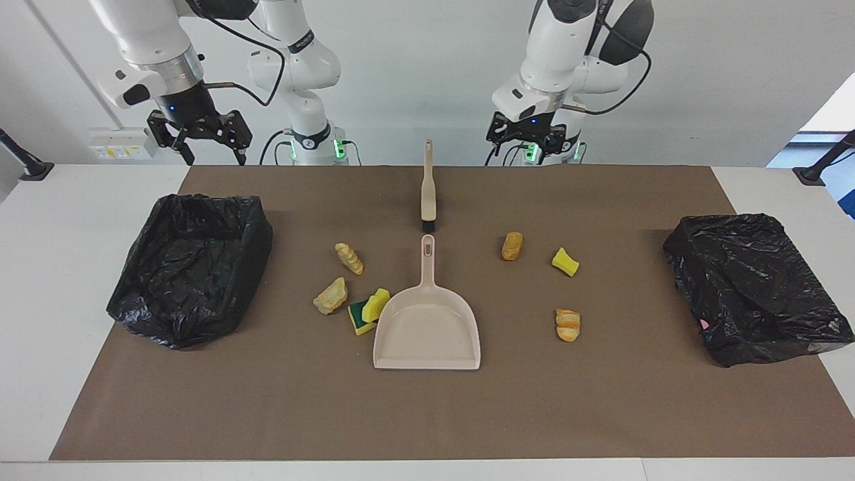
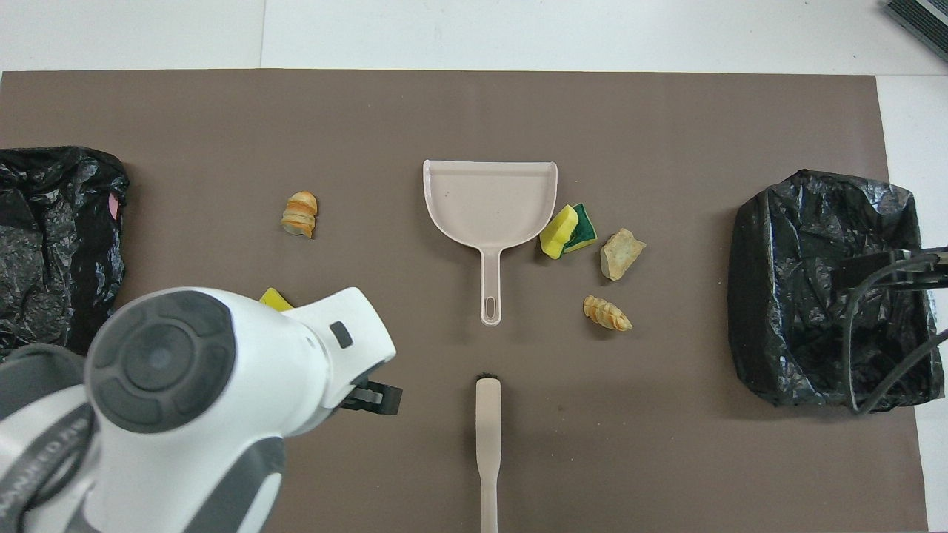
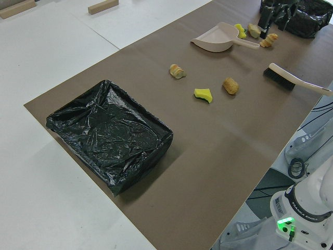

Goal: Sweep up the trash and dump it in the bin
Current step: 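Grasp the brush handle with the left gripper while the right gripper grasps the dustpan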

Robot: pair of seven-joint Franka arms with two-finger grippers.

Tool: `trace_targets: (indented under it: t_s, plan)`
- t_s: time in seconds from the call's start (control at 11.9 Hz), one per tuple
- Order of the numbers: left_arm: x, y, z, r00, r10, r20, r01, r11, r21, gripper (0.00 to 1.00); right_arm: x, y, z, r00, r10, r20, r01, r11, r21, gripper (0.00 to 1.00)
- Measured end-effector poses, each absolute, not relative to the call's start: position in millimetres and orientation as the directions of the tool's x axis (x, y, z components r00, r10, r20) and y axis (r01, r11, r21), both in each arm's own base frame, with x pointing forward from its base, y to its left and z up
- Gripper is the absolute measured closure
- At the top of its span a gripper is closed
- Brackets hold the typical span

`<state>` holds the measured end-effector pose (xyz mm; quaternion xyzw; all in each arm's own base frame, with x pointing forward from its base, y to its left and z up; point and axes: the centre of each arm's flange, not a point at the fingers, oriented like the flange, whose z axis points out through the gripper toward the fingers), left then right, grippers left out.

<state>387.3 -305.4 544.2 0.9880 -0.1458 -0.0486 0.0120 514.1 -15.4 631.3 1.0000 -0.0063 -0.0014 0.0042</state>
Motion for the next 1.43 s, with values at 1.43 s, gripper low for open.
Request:
trace_targets:
  t_s: [1.43]
  plan:
    - [205.6,-445.2,367.7,0.962,-0.258,-0.088,-0.259,-0.966,0.000,0.00,662.0,146.0,482.3,0.988,-0.147,-0.049,-0.147,-0.989,-0.006,0.00]
